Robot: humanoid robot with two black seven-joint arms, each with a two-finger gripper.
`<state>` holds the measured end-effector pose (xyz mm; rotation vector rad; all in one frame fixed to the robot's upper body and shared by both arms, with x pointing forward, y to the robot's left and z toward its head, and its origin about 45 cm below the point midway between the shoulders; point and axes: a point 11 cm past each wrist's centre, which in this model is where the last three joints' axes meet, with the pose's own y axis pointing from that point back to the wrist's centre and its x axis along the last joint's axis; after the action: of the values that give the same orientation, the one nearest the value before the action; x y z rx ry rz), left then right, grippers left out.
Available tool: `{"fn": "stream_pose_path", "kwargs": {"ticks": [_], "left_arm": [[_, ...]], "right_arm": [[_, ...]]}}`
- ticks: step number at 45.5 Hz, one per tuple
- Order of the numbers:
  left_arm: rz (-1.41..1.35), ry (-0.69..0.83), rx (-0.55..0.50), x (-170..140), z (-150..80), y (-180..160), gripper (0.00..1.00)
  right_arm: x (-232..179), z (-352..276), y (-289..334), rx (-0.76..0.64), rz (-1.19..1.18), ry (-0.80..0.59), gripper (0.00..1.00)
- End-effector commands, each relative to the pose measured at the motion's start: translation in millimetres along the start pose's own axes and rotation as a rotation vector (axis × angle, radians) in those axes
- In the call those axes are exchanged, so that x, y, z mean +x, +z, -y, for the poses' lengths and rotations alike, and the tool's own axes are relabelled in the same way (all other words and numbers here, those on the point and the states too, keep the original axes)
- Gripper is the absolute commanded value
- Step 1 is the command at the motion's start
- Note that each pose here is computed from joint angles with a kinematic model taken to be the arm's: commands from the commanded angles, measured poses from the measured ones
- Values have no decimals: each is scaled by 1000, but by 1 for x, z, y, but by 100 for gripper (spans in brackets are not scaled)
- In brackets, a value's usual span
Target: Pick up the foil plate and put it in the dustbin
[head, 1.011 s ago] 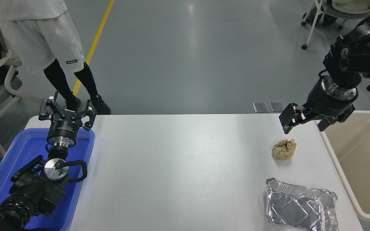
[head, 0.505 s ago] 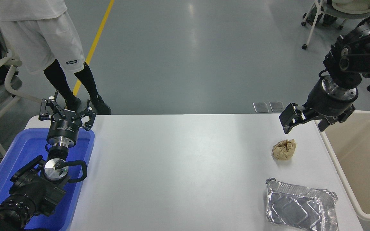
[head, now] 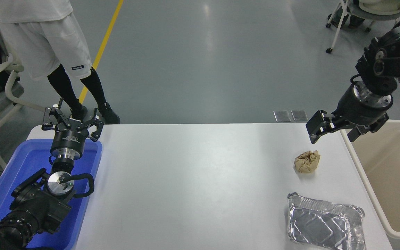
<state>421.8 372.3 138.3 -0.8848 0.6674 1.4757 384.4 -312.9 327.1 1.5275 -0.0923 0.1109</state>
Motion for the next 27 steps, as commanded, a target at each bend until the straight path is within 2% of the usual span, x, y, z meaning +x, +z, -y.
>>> {"fn": "stream_pose_path", "kwargs": {"ticks": [1,16,27], "left_arm": [[-1,0,-1,0,0,0,99],[-1,0,-1,0,0,0,99],[0,0,1,0,0,0,99]], "right_arm": [[-2,-1,12,3,31,5,100],[-19,6,63,-46,88,-15,100],[-60,41,111,-42,199,-102,100]]}}
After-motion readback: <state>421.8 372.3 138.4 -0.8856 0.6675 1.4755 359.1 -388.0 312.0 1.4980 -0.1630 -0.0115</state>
